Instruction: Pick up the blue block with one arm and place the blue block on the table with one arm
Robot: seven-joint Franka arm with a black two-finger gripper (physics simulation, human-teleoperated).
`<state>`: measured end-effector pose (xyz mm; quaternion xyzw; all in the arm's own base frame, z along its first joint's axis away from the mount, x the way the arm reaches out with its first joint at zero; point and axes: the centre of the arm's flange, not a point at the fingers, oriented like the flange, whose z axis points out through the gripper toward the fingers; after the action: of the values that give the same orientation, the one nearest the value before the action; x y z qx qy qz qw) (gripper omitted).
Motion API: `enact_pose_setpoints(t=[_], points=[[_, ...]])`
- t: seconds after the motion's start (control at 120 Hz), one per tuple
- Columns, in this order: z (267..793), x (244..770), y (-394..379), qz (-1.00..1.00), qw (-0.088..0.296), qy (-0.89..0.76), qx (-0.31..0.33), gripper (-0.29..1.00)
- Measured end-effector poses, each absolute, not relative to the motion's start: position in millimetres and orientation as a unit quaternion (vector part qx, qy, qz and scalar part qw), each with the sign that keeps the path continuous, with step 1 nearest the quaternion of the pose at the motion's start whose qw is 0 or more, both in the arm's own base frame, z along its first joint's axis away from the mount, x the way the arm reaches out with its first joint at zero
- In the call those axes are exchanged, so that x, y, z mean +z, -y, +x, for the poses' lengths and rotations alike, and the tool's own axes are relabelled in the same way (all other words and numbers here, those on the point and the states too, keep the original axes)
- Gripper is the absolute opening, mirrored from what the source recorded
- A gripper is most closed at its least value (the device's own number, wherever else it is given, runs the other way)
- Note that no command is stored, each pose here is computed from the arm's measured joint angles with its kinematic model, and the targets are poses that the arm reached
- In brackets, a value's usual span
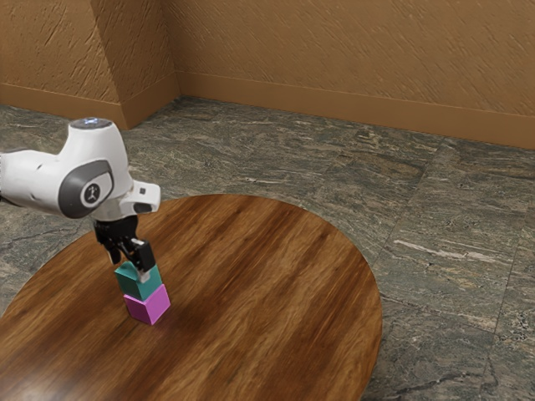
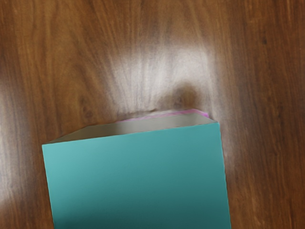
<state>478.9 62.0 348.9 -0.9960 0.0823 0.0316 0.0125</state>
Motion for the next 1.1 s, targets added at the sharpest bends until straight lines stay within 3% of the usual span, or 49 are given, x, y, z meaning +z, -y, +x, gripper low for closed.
enact_pose_setpoints(t=[0.4, 0.667, 0.967, 1.1], points=[[489.1, 336.7, -61.6, -0.995, 0.009, -0.087, 0.036, 0.69], [489.8, 331.4, -63.4, -0.995, 0.007, -0.086, 0.04, 0.46], [495.3, 355.2, -64.1, -0.996, 0.018, -0.085, 0.014, 0.35], [527.4, 385.4, -27.6, -0.992, 0.024, -0.119, -0.015, 0.31]])
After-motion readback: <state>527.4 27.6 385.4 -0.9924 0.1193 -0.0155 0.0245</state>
